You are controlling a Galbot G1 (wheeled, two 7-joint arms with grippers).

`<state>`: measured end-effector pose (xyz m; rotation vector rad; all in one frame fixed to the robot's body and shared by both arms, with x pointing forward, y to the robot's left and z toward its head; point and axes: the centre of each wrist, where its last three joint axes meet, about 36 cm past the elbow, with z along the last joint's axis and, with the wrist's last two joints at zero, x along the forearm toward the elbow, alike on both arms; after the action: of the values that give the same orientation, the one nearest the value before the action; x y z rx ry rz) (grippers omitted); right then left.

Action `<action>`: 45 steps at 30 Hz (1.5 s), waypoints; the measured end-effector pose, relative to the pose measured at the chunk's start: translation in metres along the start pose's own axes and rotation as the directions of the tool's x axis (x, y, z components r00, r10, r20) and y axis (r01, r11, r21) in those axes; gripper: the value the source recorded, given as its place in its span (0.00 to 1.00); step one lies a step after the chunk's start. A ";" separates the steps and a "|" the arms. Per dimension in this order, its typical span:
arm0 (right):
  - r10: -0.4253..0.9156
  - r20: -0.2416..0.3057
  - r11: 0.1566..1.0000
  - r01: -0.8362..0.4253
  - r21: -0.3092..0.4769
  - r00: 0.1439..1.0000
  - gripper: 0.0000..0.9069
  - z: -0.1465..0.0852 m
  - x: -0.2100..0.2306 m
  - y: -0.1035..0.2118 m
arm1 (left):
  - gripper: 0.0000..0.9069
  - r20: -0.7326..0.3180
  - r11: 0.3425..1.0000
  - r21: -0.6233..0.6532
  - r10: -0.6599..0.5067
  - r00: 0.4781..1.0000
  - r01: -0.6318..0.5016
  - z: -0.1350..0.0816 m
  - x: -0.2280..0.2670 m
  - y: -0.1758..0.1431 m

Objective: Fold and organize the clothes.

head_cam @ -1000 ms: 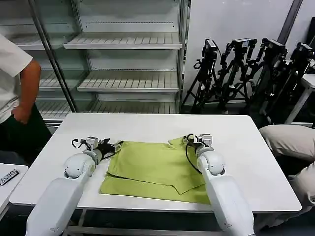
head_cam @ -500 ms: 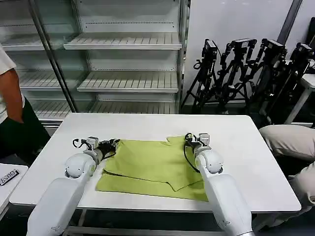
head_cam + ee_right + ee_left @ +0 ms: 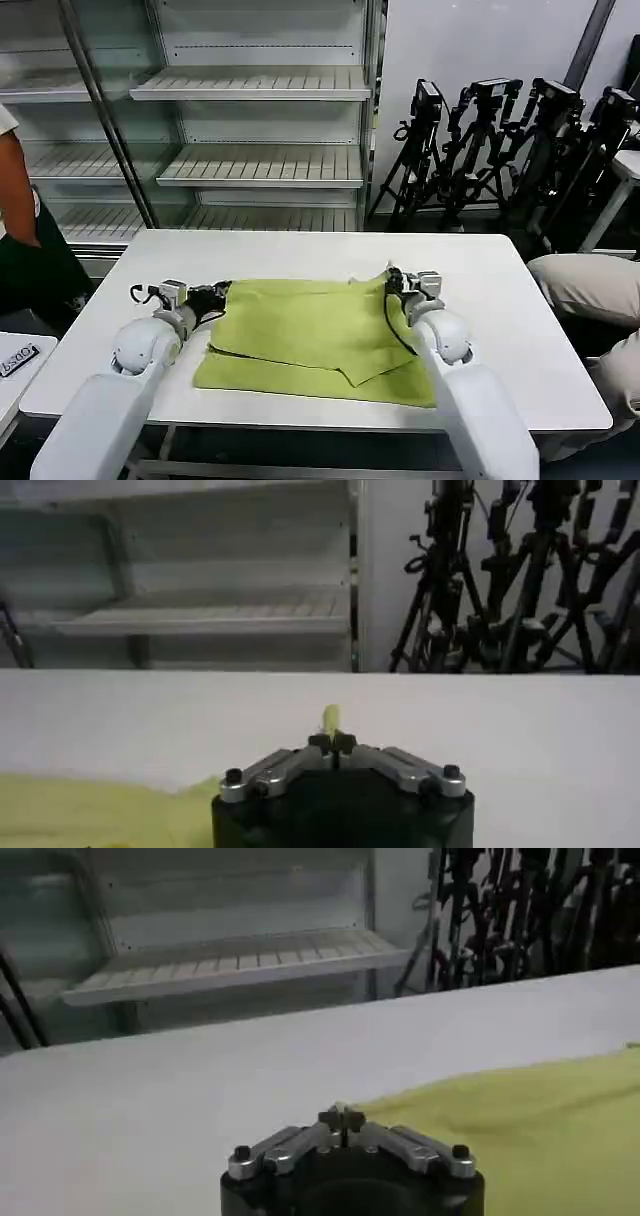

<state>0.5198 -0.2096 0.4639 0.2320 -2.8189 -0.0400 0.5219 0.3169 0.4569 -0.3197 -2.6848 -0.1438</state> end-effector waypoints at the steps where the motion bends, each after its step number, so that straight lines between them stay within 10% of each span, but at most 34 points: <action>1: -0.006 0.003 1.000 0.006 0.000 1.000 0.00 0.002 0.007 0.001 | 0.02 0.005 1.000 0.002 0.000 1.000 0.000 0.001 0.004 -0.001; 17: -0.044 0.027 0.999 0.043 0.029 0.999 0.00 0.040 0.111 0.020 | 0.02 0.040 1.000 0.013 0.005 0.999 -0.005 0.030 0.073 -0.029; 41: -0.016 0.010 0.996 0.015 0.085 1.000 0.00 0.056 0.150 0.026 | 0.03 0.032 0.999 -0.045 0.002 0.999 -0.001 0.039 0.101 -0.042; 42: -0.016 0.006 0.996 0.015 0.088 1.000 0.38 0.057 0.151 0.027 | 0.86 0.030 0.999 -0.049 0.001 1.000 0.000 0.040 0.102 -0.042; 43: -0.017 0.001 0.996 0.017 0.090 1.000 1.00 0.058 0.151 0.027 | 1.00 0.029 0.999 -0.052 0.000 1.000 0.001 0.040 0.103 -0.043; 45: -0.019 -0.004 0.996 0.019 0.092 1.000 1.00 0.060 0.153 0.028 | 1.00 0.025 0.998 -0.058 -0.003 1.000 0.004 0.042 0.104 -0.045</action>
<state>0.3535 -0.2065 0.4548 0.2794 -2.8185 0.0865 0.4019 0.3004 0.4617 -0.3369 -2.7097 -0.2209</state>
